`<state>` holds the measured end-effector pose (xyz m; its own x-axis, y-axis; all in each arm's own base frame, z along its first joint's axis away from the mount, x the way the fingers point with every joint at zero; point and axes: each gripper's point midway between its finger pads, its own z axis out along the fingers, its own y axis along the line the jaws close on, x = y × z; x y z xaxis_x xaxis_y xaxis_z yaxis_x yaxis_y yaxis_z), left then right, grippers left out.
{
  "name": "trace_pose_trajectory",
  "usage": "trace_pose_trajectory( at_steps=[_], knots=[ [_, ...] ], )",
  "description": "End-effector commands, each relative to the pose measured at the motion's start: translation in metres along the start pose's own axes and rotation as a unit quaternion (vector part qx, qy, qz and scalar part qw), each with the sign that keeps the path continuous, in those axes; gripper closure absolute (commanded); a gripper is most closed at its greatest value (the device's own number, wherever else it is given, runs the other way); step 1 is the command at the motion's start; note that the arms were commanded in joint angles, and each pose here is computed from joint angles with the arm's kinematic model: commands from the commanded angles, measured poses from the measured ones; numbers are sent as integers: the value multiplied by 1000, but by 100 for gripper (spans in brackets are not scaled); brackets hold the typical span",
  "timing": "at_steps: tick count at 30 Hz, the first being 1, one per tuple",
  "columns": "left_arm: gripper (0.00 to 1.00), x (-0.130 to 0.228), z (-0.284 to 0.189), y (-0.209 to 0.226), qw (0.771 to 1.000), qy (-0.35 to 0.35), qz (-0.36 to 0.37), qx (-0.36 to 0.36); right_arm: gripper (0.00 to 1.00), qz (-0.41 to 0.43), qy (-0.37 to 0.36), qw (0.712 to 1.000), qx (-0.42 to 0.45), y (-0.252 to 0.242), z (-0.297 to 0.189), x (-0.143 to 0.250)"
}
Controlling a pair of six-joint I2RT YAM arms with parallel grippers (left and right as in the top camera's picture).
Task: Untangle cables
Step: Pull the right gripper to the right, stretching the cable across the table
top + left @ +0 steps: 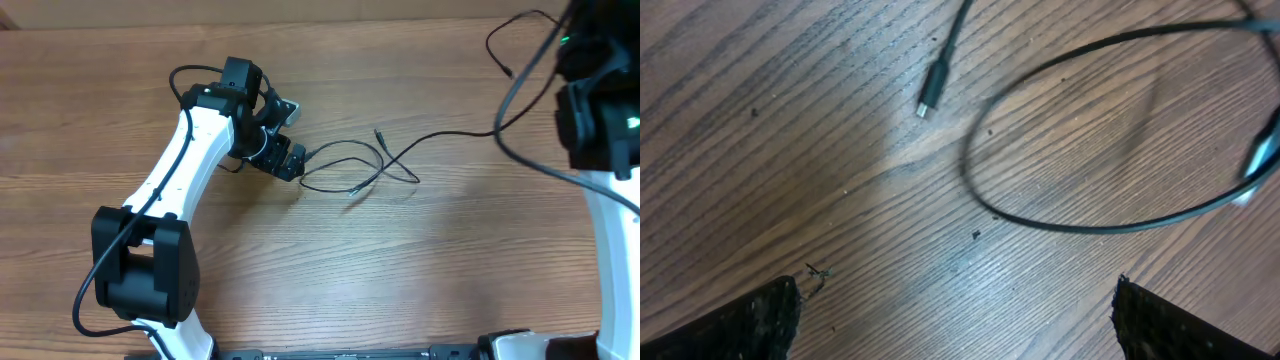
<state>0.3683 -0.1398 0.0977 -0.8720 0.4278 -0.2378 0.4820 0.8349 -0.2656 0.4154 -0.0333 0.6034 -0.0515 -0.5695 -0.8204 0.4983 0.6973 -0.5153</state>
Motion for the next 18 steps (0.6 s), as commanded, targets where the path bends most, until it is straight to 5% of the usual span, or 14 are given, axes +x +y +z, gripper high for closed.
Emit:
trace_pose_trajectory(
  at_steps=[1,7,12,18],
  knots=[
    [0,0,5,-4,1000,7,3,3,96,-47,-19,998,43,-32,-3,-12],
    [0,0,5,-4,1000,7,3,3,96,-58,-63,995,46,-35,-6,-32],
    [0,0,5,-4,1000,7,3,3,96,-41,-41,997,-52,10,-4,-13],
    [0,0,5,-4,1000,7,3,3,96,-37,-15,999,-33,3,2,1]
  ],
)
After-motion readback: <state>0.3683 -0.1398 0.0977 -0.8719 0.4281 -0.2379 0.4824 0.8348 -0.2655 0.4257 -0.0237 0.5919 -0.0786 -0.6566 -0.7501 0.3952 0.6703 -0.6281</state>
